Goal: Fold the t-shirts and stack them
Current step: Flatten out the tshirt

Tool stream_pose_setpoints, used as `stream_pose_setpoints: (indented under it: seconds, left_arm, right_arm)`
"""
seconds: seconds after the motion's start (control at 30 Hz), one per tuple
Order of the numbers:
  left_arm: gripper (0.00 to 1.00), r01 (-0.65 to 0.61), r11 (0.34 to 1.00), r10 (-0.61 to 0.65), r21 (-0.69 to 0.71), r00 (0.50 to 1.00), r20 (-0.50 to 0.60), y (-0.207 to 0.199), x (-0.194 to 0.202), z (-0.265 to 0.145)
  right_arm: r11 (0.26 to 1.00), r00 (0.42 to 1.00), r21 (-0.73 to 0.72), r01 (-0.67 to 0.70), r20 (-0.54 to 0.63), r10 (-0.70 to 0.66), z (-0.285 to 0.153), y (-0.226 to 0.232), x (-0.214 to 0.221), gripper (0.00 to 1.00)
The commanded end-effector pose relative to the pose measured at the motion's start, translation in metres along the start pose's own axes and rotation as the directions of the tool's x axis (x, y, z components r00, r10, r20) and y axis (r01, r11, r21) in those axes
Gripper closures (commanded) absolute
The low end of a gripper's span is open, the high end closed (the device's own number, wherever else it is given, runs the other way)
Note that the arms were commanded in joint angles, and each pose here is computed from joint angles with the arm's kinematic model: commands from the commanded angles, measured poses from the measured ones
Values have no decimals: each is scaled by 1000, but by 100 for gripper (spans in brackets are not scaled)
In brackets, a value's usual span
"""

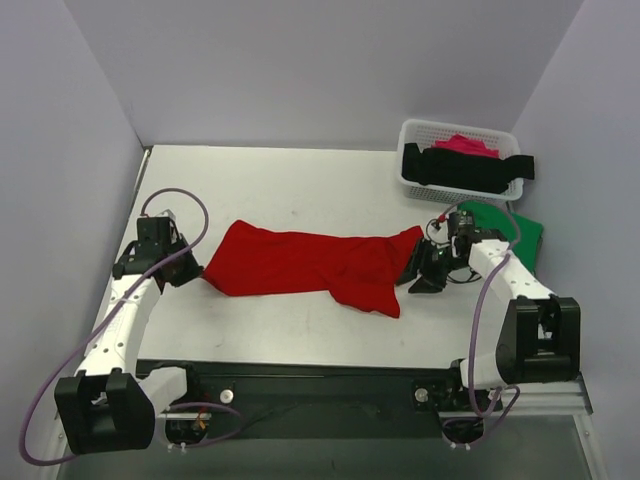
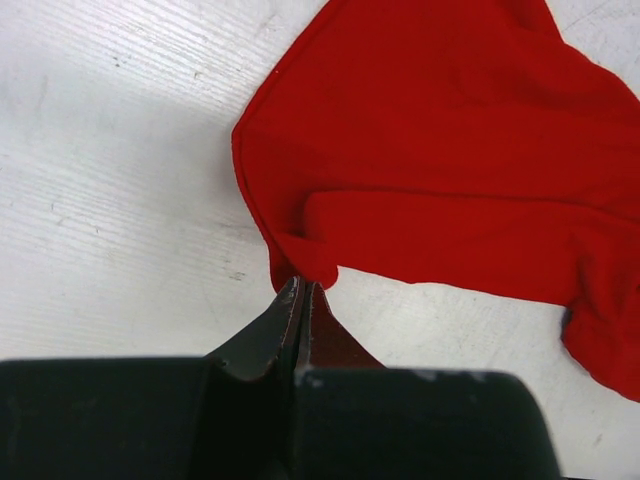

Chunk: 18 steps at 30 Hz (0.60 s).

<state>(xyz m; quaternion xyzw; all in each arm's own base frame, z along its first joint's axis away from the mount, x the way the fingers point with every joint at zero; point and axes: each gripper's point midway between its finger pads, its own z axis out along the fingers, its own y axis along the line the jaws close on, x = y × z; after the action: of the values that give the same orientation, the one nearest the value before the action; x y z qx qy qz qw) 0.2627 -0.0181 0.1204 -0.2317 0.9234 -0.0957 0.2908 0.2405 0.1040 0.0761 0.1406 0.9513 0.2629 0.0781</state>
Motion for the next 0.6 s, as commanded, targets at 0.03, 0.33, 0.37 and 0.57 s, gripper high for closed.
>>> stream_pose_setpoints:
  seconds: [0.03,0.33,0.37,0.57]
  left_arm:
    - [100,-5,996,-4,89,995,100,-22,-32,-11]
    - [100,9,996,-17,85,996,86,-14,-14,-10]
    - [100,13,997,-20,82,997,79,-12,-11,-10]
    - [100,-20,997,14,72,997,74,-9,-8,-14]
  right_arm:
    - [998,996,63,29,-89,-23,10,-21,38,57]
    - [959,991,253,131,-72,-116,18,-48,59,60]
    - [955,991,266,130,-72,-115,20,-51,58,62]
    - [937,990,322,139,-52,-129,30,-59,50,66]
